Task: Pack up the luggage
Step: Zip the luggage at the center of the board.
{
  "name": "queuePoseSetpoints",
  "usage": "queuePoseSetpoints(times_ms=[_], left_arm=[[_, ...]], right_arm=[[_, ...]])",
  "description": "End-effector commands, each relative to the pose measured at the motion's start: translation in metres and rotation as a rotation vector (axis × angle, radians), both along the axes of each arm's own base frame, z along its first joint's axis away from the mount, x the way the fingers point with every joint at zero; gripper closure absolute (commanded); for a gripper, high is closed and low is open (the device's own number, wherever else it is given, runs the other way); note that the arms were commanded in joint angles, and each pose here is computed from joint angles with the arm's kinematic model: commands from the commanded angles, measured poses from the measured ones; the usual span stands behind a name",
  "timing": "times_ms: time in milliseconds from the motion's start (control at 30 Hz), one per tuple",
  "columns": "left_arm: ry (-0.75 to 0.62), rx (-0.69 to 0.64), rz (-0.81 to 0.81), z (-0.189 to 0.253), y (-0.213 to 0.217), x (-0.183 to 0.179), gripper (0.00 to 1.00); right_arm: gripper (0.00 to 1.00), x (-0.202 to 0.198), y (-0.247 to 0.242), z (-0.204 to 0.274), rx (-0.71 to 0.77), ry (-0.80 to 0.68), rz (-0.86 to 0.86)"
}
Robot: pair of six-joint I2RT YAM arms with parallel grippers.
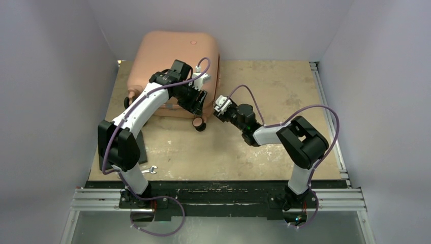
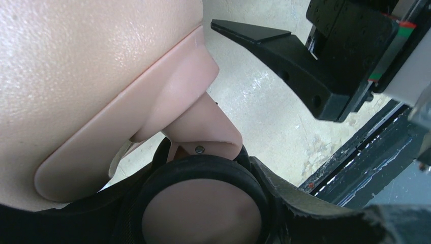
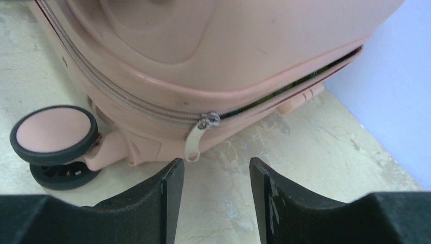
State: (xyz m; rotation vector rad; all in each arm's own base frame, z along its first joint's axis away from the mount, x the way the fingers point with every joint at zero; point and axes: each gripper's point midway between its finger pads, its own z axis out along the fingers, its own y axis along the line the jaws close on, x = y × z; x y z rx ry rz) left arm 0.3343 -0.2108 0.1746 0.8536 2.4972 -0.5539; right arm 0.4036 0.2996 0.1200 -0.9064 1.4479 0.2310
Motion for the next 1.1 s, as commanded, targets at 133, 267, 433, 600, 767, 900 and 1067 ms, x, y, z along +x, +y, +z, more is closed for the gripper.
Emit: queuePoseSetpoints(times_ms=[133, 267, 433, 600, 767, 900, 1067], left_arm=[[-0.132, -0.135, -0.026, 0.043, -0.017, 0.015, 1.00], [-0.132, -0.136, -0.027, 0.042, -0.017, 0.015, 1.00], [-0.134, -0.146, -0.030, 0.044, -0.018, 0.014, 1.00], [-0.143, -0.147, -0.028, 0.047, -0.017, 0.013, 1.00], [-0.152, -0.150, -0.030, 0.051, -0.016, 0.010, 1.00], [-0.159, -0.155, -0.028, 0.053, -0.016, 0.009, 1.00], [-0.156, -0.163, -0.030, 0.052, -0.017, 0.007, 1.00]], right_arm=[[0.47, 0.002, 0.029, 0.030, -0.011, -0.138, -0.016], [0.47, 0.002, 0.030, 0.028, -0.007, -0.137, -0.055], [0.47, 0.018, 0.019, 0.021, -0.033, -0.124, -0.173], [0.51, 0.008, 0.025, 0.013, -0.041, -0.093, -0.109], [0.50, -0.009, 0.032, 0.005, -0.030, -0.045, 0.004], [0.47, -0.008, 0.027, 0.000, -0.027, -0.016, 0.014], [0.46, -0.003, 0.027, 0.000, -0.021, -0.020, 0.007]])
